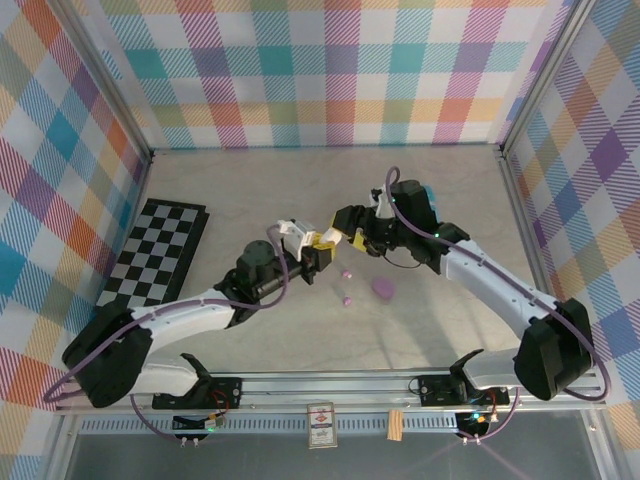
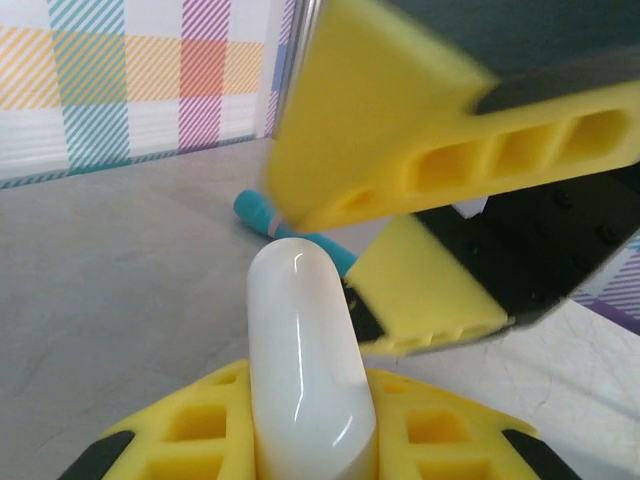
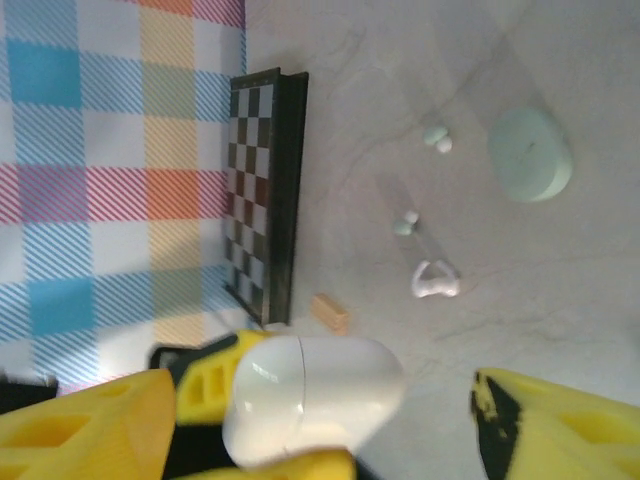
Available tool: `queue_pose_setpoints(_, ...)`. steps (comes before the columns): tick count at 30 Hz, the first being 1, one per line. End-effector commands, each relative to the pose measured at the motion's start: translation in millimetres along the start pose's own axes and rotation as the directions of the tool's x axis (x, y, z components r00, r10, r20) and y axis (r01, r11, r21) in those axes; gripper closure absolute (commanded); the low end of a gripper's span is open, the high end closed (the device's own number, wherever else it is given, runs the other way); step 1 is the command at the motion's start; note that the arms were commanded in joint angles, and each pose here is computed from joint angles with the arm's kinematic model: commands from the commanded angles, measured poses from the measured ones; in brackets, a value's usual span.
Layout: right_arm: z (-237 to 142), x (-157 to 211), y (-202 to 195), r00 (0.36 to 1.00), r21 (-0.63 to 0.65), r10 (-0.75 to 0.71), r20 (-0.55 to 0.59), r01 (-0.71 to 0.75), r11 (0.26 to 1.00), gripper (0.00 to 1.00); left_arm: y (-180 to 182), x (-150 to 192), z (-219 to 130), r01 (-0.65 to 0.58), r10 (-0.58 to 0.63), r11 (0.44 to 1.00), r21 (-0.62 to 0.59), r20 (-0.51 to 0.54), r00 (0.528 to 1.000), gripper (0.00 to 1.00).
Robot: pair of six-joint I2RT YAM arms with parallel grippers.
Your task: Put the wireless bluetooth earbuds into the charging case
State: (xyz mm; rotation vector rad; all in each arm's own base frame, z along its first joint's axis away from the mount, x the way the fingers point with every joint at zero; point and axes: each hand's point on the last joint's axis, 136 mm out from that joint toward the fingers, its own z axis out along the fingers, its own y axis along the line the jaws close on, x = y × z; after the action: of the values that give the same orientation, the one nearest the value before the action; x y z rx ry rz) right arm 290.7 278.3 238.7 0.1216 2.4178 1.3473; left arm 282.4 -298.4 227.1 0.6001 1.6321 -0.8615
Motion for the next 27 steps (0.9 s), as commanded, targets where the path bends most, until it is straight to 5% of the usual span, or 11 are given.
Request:
queue_pose_setpoints(1, -36.1, -6.6, 17.7, 0.914, 0.068, -0.405, 0.036, 0.402, 0.913, 0.20, -19.6, -19.1, -20.8, -0.029, 0.031, 0.986, 0.162, -0.010, 0.999, 0.87)
queue_pose_setpoints(3, -50.5, 5.7, 26.1, 0.803, 0.050, -0.596, -0.017, 0.596, 0.801, 0.25, -24.0, -25.8, -34.8, -0.042, 0.049, 0.975, 0.219, -0.024, 0.999, 0.88)
queue_pose_setpoints(7, -71.7, 34.1, 39.4, 0.533, -0.070, -0.842, -0.082, 0.840, 0.538, 0.16, -36.2, -35.4, -57.0, -0.084, 0.113, 0.945, 0.317, -0.075, 0.991, 0.89)
queue_pose_setpoints(9, -78.6, 48.0, 46.2, 0.387, -0.150, -0.920, -0.060, 0.908, 0.391, 0.13, -43.8, -41.1, -64.9, -0.092, 0.132, 0.924, 0.372, -0.084, 0.988, 0.90)
queue_pose_setpoints(12, -85.0, 60.6, 60.6, 0.257, -0.251, -0.966, -0.028, 0.934, 0.255, 0.12, -54.5, -44.2, -69.8, -0.089, 0.155, 0.892, 0.444, -0.116, 0.981, 0.90)
queue_pose_setpoints(17, -80.8, 65.6, 83.0, 0.154, -0.364, -0.988, -0.009, 0.920, 0.147, 0.19, -74.2, -57.6, -72.5, -0.063, 0.149, 0.826, 0.560, -0.109, 0.983, 0.90)
queue_pose_setpoints(21, -68.8, 67.8, 92.4, 0.135, -0.424, -0.991, 0.009, 0.898, 0.119, 0.35, -77.1, -66.3, -74.6, -0.086, 0.158, 0.820, 0.565, -0.078, 0.984, 0.90)
queue_pose_setpoints(27, -55.5, 74.6, 99.7, 0.139, -0.489, -0.990, 0.017, 0.865, 0.113, 0.45, -80.5, -71.8, -77.2, -0.087, 0.149, 0.813, 0.575, -0.062, 0.987, 0.90)
